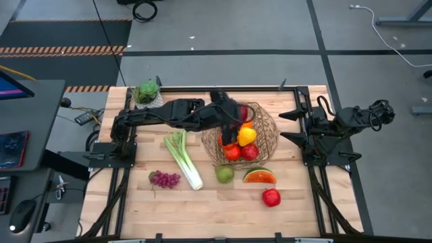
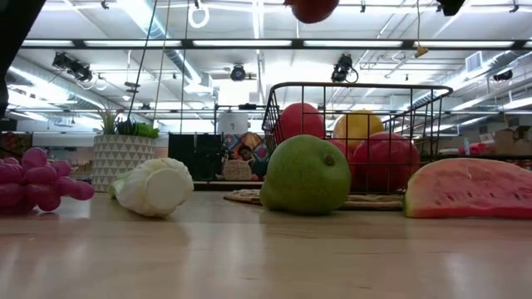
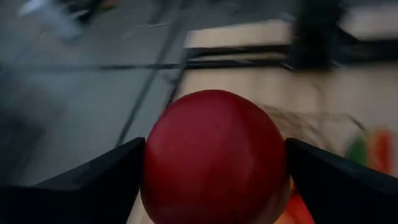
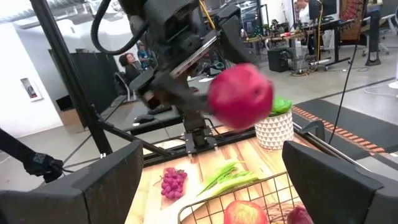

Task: Build produce basket
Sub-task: Put the red pomegranate into the brown wire basket

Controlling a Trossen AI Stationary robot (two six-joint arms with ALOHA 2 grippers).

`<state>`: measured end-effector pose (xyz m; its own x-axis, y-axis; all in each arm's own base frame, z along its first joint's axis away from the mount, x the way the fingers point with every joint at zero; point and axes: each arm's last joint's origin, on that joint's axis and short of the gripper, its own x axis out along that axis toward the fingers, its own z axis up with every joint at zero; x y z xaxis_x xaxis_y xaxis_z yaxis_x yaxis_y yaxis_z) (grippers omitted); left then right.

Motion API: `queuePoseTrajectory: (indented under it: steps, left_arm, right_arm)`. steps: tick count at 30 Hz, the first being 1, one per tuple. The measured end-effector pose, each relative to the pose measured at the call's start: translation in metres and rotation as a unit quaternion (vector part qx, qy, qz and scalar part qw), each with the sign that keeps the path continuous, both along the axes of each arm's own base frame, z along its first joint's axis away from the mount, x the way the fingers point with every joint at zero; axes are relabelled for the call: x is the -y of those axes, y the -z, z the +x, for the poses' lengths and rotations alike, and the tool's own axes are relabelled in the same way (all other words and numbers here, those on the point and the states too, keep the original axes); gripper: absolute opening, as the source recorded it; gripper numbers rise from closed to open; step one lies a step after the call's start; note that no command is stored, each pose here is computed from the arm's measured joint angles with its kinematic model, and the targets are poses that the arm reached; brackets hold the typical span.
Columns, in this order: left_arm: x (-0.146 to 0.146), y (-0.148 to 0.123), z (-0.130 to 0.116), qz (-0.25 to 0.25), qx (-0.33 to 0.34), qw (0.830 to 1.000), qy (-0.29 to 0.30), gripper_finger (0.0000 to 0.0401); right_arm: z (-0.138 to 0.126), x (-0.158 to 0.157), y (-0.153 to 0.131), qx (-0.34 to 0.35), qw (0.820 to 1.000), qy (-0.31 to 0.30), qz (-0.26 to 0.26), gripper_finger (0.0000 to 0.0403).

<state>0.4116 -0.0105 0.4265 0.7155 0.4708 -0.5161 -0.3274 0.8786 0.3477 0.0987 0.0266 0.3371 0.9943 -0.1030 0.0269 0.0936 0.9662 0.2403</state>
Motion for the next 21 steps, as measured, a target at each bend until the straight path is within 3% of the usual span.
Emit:
queuePoseTrajectory:
  steps: [3,8,14,21]
  left_arm:
    - [0.004,0.0,0.002,0.0,-0.023,0.994,0.104,0.0383]
    - [0.013,-0.003,0.003,0.026,-0.03,0.977,0.207,0.0383]
    - [0.007,-0.011,-0.005,0.018,-0.029,0.962,0.271,0.0383]
    - [-0.008,-0.004,-0.01,-0.017,-0.065,0.95,0.305,0.0383]
  right_arm:
    - [0.0,0.0,0.0,0.0,1.0,0.0,0.0,0.0387]
    - [0.0,0.0,0.0,0.0,1.0,0.0,-0.001,0.0387]
    - [0.0,0.0,0.001,-0.002,1.0,0.0,0.003,0.0387]
    - [0.0,0.0,0.004,-0.02,1.0,-0.001,0.001,0.0387]
